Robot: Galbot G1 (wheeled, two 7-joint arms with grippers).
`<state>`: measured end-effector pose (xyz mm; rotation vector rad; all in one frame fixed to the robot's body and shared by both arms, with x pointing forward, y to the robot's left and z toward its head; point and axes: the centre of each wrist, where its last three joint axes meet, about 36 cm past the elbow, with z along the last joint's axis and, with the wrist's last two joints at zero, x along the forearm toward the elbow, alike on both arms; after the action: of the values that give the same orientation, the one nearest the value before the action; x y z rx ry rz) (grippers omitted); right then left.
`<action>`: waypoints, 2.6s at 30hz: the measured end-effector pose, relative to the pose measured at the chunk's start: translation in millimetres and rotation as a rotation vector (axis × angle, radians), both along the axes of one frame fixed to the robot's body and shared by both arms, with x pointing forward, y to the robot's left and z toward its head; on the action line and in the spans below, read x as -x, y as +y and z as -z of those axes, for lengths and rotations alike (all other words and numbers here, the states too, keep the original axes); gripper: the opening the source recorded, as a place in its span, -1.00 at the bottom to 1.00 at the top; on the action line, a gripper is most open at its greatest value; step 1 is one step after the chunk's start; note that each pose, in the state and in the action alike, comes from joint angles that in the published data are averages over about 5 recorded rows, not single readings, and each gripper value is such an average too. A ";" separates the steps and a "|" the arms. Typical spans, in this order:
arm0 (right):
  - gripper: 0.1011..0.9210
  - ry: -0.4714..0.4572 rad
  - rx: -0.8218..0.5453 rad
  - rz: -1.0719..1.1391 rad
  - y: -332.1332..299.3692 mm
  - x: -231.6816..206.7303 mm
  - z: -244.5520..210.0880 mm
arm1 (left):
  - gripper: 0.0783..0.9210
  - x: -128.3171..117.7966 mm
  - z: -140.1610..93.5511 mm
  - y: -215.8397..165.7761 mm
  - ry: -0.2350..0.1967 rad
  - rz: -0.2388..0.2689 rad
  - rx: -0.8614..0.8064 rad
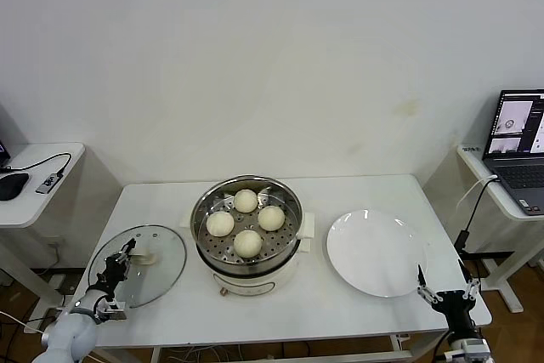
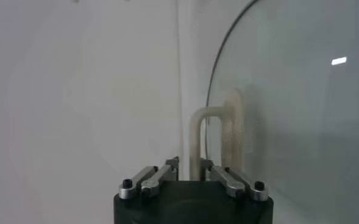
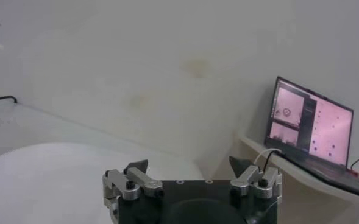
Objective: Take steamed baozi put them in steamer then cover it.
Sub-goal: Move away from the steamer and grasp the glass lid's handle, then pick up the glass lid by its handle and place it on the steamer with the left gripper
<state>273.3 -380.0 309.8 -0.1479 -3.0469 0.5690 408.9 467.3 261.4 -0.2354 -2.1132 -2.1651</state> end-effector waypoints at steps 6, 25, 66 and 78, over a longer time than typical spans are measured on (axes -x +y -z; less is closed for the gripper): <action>0.76 0.006 0.003 -0.010 2.6 1.2 0.7 | -0.83 4.7 -3.9 3.1 -0.034 -0.012 0.009; 0.76 0.027 0.026 -0.059 12.6 4.9 -2.2 | -0.83 45.9 -102.9 -29.3 -0.199 -0.199 -0.041; 0.76 0.132 0.027 -0.078 76.2 10.2 29.0 | -0.83 2.9 -209.1 -279.9 -0.151 -0.045 0.097; 0.76 0.142 0.028 -0.076 75.7 12.5 31.6 | -0.83 -17.5 -194.5 -323.6 -0.125 0.000 0.072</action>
<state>260.8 -304.3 278.2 0.0078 -2.9185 0.5993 426.5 143.7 456.0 -0.1081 -2.2592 -2.1596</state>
